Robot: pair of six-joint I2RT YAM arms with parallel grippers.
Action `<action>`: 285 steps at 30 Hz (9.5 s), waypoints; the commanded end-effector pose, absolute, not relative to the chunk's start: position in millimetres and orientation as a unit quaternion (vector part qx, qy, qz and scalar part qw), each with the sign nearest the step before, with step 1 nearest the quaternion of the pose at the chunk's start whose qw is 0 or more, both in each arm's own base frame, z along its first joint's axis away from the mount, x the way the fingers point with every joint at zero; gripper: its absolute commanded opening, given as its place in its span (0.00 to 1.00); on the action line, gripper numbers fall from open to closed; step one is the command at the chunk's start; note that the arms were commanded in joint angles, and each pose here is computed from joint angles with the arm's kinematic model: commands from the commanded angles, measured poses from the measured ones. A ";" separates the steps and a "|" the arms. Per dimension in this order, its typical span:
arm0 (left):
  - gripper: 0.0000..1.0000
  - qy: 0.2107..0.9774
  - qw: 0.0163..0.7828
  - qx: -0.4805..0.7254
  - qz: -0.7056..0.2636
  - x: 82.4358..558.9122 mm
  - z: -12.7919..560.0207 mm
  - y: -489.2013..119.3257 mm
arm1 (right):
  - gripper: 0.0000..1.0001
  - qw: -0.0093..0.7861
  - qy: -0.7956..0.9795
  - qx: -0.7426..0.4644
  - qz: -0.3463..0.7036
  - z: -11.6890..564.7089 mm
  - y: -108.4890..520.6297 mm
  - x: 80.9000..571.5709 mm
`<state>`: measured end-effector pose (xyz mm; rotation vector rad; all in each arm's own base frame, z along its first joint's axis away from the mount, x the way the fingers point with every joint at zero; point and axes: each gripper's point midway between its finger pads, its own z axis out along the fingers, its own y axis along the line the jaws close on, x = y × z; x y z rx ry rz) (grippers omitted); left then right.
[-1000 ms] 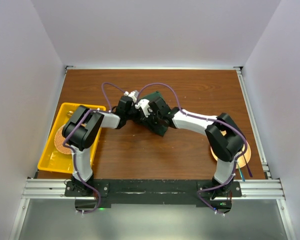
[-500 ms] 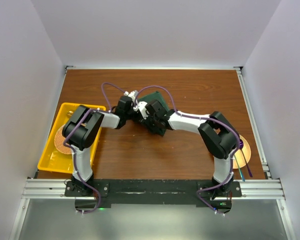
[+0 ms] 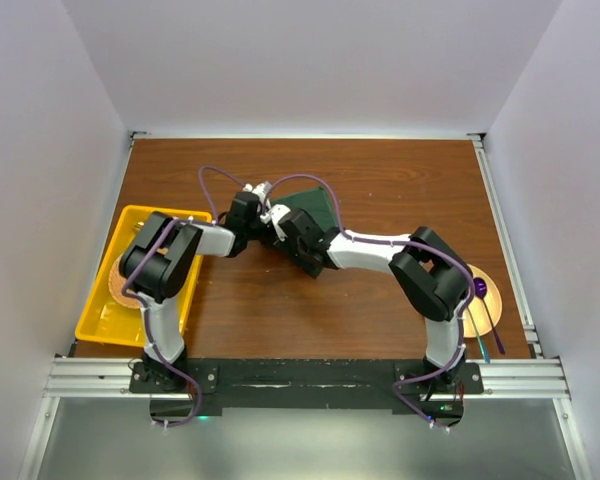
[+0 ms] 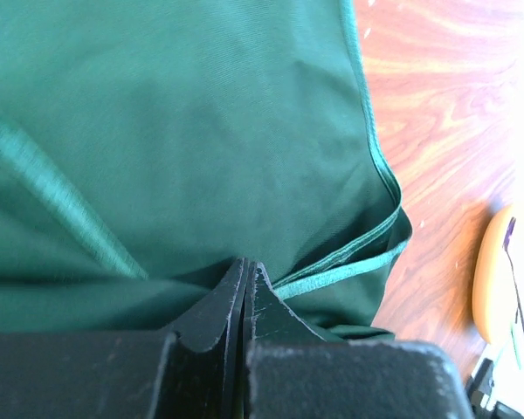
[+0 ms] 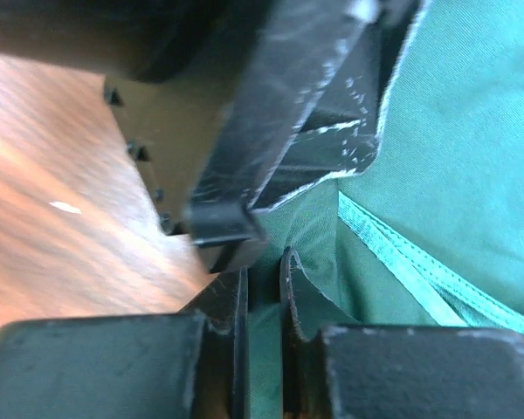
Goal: Fold the napkin, place the utensils inside, and roll it up
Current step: Roll the napkin with the utensil
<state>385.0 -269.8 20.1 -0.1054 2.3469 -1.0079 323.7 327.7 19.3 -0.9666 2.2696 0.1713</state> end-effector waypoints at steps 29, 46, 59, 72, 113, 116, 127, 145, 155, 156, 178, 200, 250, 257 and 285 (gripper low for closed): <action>0.27 0.851 0.377 -0.080 -0.358 343.1 112.9 -194.3 | 0.00 -0.058 0.863 -0.020 0.501 -15.5 350.6 287.1; 0.08 0.818 0.391 -0.115 -0.405 396.2 76.5 -220.1 | 0.00 -0.075 0.869 -0.021 0.489 -27.9 334.5 303.7; 0.00 0.926 0.232 -0.212 -0.209 380.7 -42.0 -182.7 | 0.05 -0.031 0.882 -0.054 0.468 3.1 329.9 322.5; 0.00 0.932 0.234 -0.187 -0.203 361.1 -62.3 -179.9 | 0.26 0.029 0.904 -0.093 0.417 36.8 326.1 354.3; 0.00 0.936 0.216 -0.181 -0.213 357.6 -61.6 -184.7 | 0.34 0.273 0.860 -0.429 0.039 19.9 340.1 333.3; 0.00 0.931 0.234 -0.167 -0.224 363.5 -46.3 -187.2 | 0.10 0.246 0.875 -0.413 0.062 12.8 342.1 322.9; 0.17 0.889 0.375 -0.106 -0.240 394.4 100.1 -182.4 | 0.00 0.084 0.891 -0.267 0.356 5.6 344.6 279.6; 0.08 0.830 0.389 -0.076 -0.392 384.9 91.1 -225.4 | 0.00 -0.082 0.876 -0.094 0.466 -26.5 331.7 278.2; 0.05 0.844 0.369 -0.087 -0.380 391.7 51.7 -227.5 | 0.01 -0.042 0.886 -0.149 0.437 -32.0 315.2 270.4; 0.05 0.849 0.361 -0.090 -0.375 389.8 41.6 -227.4 | 0.03 -0.040 0.888 -0.151 0.433 -33.6 312.8 270.2; 0.02 0.894 0.295 -0.106 -0.319 363.8 -24.2 -235.7 | 0.58 0.105 0.937 -0.262 0.208 48.2 269.5 300.3; 0.00 0.910 0.276 -0.092 -0.296 362.5 -32.1 -233.9 | 0.51 0.187 0.949 -0.236 0.092 52.3 222.2 297.9; 0.12 0.860 0.370 -0.078 -0.343 402.8 126.8 -213.0 | 0.03 0.158 0.914 -0.305 0.217 -16.3 325.5 251.0; 0.15 0.840 0.429 -0.073 -0.323 394.4 175.6 -193.3 | 0.00 0.019 0.886 -0.197 0.420 -5.4 329.0 240.9; 0.13 0.794 0.401 -0.063 -0.453 373.5 59.7 -273.1 | 0.00 -0.073 0.875 -0.041 0.477 -42.4 284.4 275.2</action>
